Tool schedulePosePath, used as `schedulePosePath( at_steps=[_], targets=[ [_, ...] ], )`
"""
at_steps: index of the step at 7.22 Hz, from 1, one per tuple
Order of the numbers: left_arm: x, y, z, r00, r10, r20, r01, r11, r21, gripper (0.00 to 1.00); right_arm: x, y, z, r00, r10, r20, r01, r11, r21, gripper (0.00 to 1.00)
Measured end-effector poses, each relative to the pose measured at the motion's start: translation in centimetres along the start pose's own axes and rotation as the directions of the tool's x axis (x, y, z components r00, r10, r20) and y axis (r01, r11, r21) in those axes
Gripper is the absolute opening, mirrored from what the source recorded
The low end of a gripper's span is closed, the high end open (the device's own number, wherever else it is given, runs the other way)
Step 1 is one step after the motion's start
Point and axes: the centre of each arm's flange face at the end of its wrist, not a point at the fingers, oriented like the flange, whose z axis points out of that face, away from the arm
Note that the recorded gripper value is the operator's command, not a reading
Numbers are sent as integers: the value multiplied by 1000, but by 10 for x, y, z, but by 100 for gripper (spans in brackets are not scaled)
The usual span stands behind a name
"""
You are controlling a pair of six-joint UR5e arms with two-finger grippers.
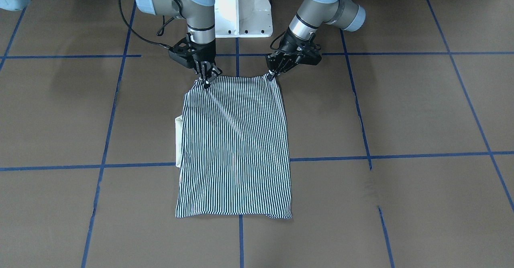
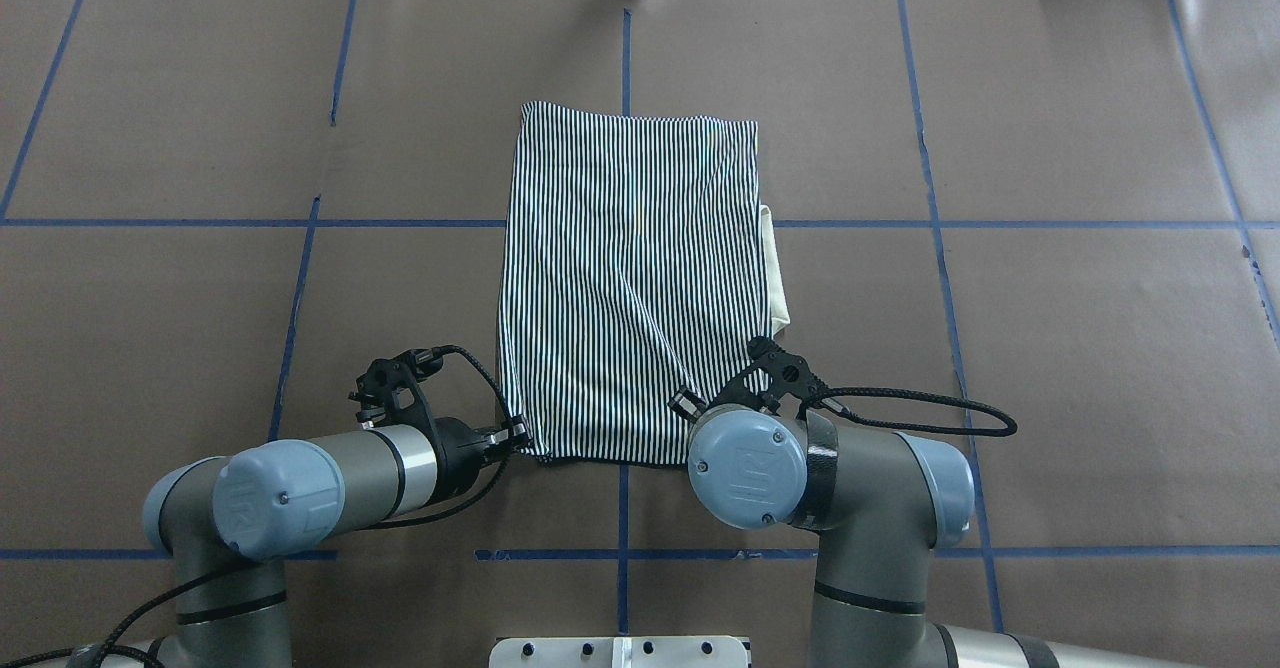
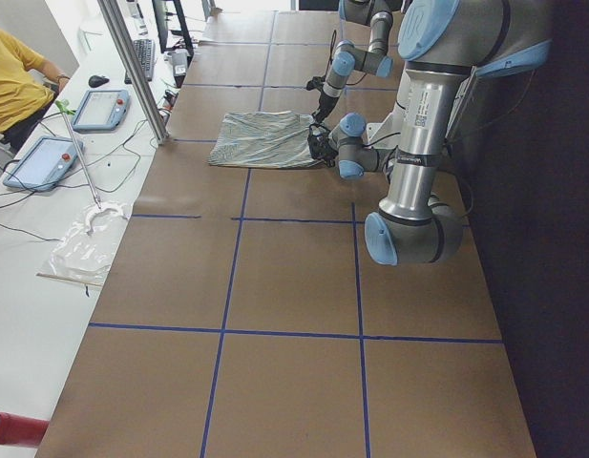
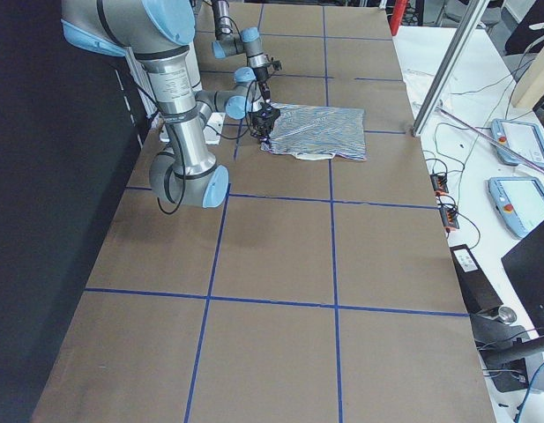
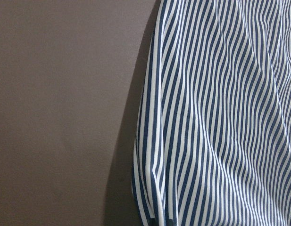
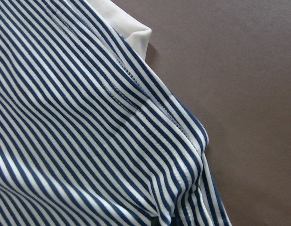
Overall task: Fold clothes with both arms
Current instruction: 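Move the right gripper to the other near corner and grasp both corners, then lift the near edge with both grippers and fold it away from the robot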
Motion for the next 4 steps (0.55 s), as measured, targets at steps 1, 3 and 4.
schedulePosePath(
  at_steps=[1, 3, 4],
  targets=[
    [3, 0, -3, 1000, 1, -6, -1, 1000, -2, 0, 0, -2, -2, 1000, 0, 3, 0, 1000, 0, 0],
    [18, -1, -25, 999, 22, -37, -23, 1000, -10, 0, 0, -12, -31, 1000, 1, 24, -1, 1000, -13, 0],
    [33, 1, -47, 999, 34, -39, -35, 999, -23, 0, 1, -18, -61, 999, 3, 36, -2, 1000, -22, 0]
  ],
)
